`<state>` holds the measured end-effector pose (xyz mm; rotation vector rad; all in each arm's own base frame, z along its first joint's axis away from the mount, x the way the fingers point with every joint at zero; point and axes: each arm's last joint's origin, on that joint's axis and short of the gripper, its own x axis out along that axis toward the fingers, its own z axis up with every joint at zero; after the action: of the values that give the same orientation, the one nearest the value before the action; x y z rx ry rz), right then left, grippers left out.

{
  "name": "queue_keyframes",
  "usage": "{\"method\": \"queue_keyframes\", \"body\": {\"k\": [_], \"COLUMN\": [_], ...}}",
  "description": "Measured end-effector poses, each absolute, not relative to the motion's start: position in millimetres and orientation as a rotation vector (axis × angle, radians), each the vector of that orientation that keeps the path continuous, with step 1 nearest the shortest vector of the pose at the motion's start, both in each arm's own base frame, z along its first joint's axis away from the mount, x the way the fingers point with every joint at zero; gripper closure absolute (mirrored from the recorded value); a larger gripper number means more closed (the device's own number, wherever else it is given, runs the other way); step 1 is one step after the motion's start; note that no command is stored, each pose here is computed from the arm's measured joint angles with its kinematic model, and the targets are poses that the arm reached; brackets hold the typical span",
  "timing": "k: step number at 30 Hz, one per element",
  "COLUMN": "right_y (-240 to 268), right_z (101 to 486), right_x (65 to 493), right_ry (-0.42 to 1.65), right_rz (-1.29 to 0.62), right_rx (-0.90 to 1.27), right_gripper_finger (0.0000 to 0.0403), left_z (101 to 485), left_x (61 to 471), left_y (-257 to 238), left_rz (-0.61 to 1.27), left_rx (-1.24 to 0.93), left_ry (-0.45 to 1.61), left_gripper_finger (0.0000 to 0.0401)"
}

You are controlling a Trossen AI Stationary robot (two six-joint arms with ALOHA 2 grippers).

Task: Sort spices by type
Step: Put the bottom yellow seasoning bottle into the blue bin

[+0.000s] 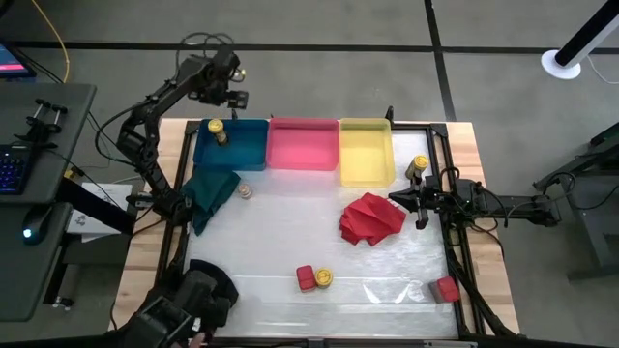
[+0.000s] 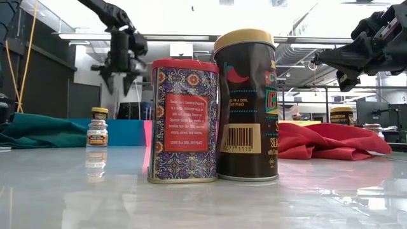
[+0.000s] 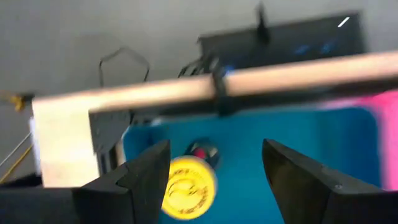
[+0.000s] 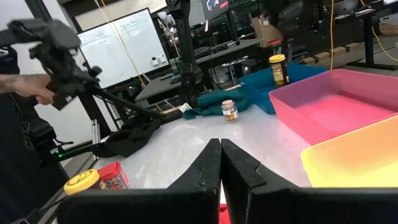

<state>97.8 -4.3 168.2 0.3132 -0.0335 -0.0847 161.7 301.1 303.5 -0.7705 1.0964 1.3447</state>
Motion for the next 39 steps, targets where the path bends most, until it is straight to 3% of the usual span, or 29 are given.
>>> {"method": "queue_keyframes", "body": {"k": [5,11,18,23,27,34,39], "right_y": [-4,-4,-4,-5,-6,-12,-10], "right_z": [168,168,168,168,173,198,203], "right_x": [98,98,98,98,97,91,89], "right_ry": [-0.034,-0.033,-0.033,-0.034,-0.085,-0.467,-0.499], "right_rz": [-0.084,-0.084,-0.085,-0.093,-0.118,-0.206,-0.098], "right_rx": [0.313,0.313,0.313,0.297,0.315,0.853,0.923], "right_gripper_finger": [0.0402,0.0402,0.0402,0.0402,0.0402,0.0402,0.0402], "left_z": [339,360,367,367,367,368,362], "left_x": [187,255,342,369,372,374,381], "left_y": [298,262,143,42,-2,-10,-15], "left_rz": [1.216,0.703,0.049,-0.254,-0.272,-0.189,-0.188], "left_rx": [-0.739,-0.688,-0.447,-0.283,-0.178,-0.250,-0.308], "left_ry": [0.907,0.714,0.735,0.776,0.791,0.786,0.697], "left_gripper_finger": [0.0164,0.0164,0.0164,0.0164,0.0164,0.0164,0.0164]}}
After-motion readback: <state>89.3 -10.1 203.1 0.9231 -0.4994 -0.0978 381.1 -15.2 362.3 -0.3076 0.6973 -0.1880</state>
